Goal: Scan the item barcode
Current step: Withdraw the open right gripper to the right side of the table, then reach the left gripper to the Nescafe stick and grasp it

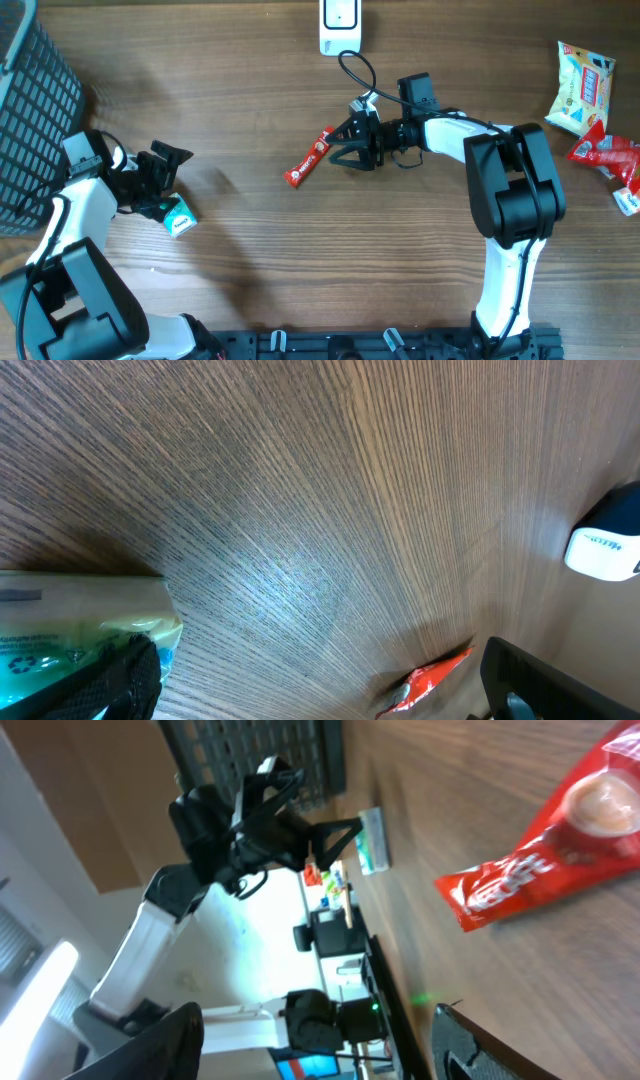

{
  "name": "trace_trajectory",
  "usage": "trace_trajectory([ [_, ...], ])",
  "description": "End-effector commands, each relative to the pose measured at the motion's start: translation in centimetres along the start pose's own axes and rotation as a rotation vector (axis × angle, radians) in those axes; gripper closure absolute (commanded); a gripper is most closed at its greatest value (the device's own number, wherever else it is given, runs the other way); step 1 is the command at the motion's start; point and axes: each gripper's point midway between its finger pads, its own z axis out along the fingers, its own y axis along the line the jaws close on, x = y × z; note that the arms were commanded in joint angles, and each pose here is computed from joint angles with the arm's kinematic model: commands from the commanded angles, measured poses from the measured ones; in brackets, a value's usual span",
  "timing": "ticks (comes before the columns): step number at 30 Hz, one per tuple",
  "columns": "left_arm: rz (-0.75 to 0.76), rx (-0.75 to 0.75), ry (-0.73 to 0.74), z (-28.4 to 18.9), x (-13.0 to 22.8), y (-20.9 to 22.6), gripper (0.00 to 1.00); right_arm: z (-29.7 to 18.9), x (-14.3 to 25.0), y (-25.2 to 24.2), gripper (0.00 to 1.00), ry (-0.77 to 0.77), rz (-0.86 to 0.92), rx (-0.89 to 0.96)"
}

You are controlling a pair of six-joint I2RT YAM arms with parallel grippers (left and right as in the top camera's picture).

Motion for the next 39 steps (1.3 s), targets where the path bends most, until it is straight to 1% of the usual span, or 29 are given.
trace_trajectory([
  [1,0.023,-0.004,-0.021,-0.3,-0.4,0.0,0.00,-1.3,-1.1,1.7,0.24,-0.085,-0.049,0.067],
  [5,0.023,-0.004,-0.021,-0.3,-0.4,0.0,0.00,-3.3,-2.3,3.6,0.15,-0.190,-0.110,0.132],
  [8,0.023,-0.004,-0.021,-0.3,-0.4,0.0,0.00,-5.1,-3.0,5.1,0.04,-0.259,-0.135,0.154],
  [10,0.022,-0.004,-0.020,-0.3,-0.4,0.0,0.00,-6.8,-3.4,6.0,0.01,-0.308,-0.137,0.157],
  [11,0.023,-0.004,-0.021,-0.3,-0.4,0.0,0.00,-7.3,-3.5,6.3,0.00,-0.322,-0.144,0.157],
  [12,0.023,-0.004,-0.021,-0.3,-0.4,0.0,0.00,-9.0,-3.9,6.4,0.01,-0.380,-0.153,0.190],
  [15,0.023,-0.004,-0.021,-0.3,-0.4,0.0,0.00,-11.9,-4.7,4.2,0.01,-0.515,-0.116,0.372],
  [17,0.023,-0.004,-0.021,-0.3,-0.4,0.0,0.00,-15.2,-4.5,1.7,0.01,-0.634,-0.051,0.603],
  [20,0.023,-0.004,-0.021,-0.3,-0.4,0.0,0.00,-19.6,-3.1,-0.4,0.01,-0.756,0.010,0.908],
  [25,-0.002,0.015,-0.009,-0.3,-0.2,-0.4,0.00,-27.2,0.1,-0.5,0.00,-0.956,0.092,1.331],
  [27,0.009,0.063,0.041,-0.4,0.7,-1.2,0.00,-28.7,0.7,-0.4,0.00,-0.995,0.105,1.413],
  [29,0.108,0.157,0.107,-0.5,2.1,-2.9,0.00,-29.4,0.9,-0.4,0.00,-1.013,0.112,1.454],
  [31,0.231,0.279,0.213,-0.6,4.9,-5.4,0.00,-29.4,0.9,-0.4,0.00,-1.013,0.112,1.454],
  [32,0.272,0.305,0.250,-0.5,6.1,-6.1,0.00,-29.4,0.9,-0.4,0.00,-1.013,0.113,1.453],
  [36,0.403,0.298,0.348,0.9,10.6,-7.8,0.00,-29.0,0.7,-0.4,0.00,-1.012,0.114,1.427],
  [39,0.547,0.227,0.361,2.2,13.4,-9.2,0.00,-29.0,0.7,-0.4,0.00,-1.013,0.114,1.427],
])
